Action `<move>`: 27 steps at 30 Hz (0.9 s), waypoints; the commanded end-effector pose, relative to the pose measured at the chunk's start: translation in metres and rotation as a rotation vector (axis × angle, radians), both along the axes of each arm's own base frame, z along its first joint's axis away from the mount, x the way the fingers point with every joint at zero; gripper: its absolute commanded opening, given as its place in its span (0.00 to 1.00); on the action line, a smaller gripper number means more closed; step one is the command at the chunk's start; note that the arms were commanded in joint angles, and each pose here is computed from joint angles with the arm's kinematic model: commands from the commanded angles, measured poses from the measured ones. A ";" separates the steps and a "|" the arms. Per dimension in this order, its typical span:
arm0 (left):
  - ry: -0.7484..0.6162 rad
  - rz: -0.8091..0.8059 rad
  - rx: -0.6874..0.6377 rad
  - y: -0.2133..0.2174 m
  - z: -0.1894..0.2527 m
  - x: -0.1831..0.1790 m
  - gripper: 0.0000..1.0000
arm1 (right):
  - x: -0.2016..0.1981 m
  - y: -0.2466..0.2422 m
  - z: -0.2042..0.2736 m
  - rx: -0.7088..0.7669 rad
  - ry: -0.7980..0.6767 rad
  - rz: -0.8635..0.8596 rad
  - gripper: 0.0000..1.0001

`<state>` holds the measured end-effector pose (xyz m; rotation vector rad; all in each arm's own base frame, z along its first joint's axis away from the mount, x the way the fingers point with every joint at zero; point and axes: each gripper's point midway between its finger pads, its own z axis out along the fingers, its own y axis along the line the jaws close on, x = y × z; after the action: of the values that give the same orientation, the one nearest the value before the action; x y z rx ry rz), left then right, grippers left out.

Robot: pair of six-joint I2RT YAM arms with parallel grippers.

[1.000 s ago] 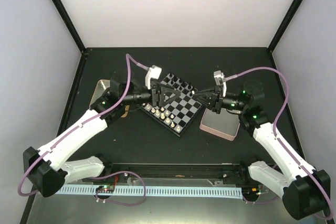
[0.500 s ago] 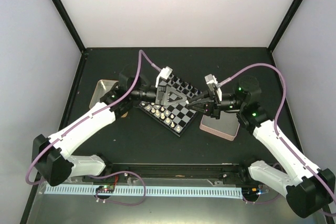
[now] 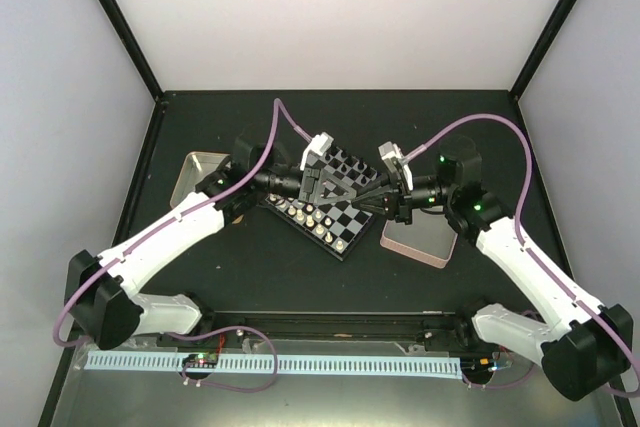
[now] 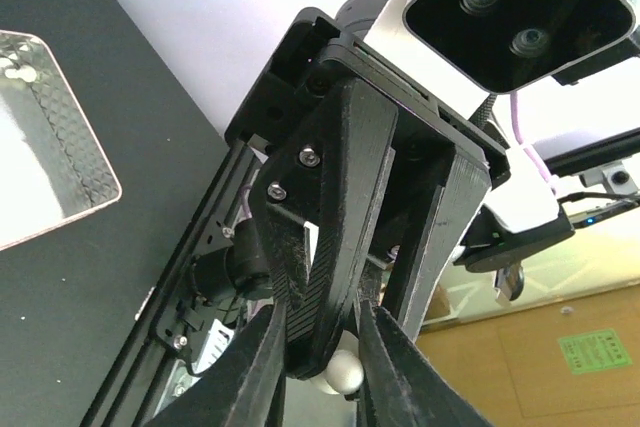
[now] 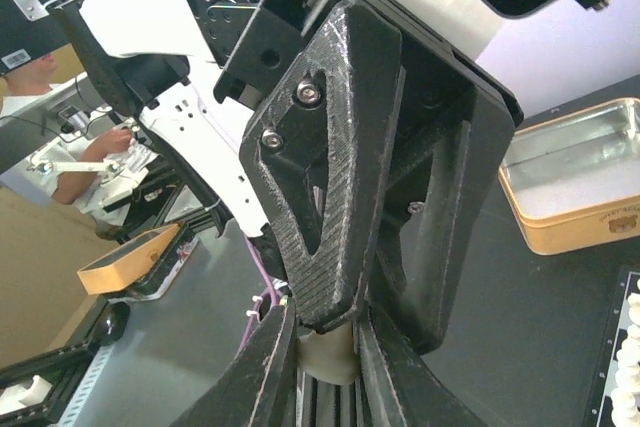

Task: Set up the chess pieces on the board
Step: Place the chess piece on the chessboard.

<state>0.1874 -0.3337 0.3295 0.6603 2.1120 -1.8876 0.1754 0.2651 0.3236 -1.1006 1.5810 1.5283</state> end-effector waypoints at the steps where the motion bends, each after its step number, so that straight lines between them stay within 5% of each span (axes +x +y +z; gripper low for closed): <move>1: 0.002 -0.051 0.001 -0.006 0.005 -0.005 0.17 | 0.007 0.004 -0.001 -0.023 -0.030 -0.020 0.17; 5: 0.001 -0.055 0.003 -0.008 0.004 -0.004 0.03 | 0.011 0.005 -0.005 -0.042 -0.020 -0.036 0.17; 11: -0.016 -0.050 0.013 -0.006 0.003 -0.004 0.02 | 0.023 0.005 -0.013 -0.076 0.003 -0.101 0.21; 20: -0.039 0.063 0.084 0.003 -0.016 0.016 0.02 | 0.036 0.000 -0.029 -0.112 0.054 -0.214 0.58; 27: -0.185 0.298 0.293 0.026 -0.061 0.049 0.02 | 0.075 -0.033 -0.062 -0.172 0.156 -0.552 0.68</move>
<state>0.2276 -0.3268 0.2886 0.5417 2.1986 -1.5762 0.1949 0.2657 0.2892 -0.9363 1.7830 1.4158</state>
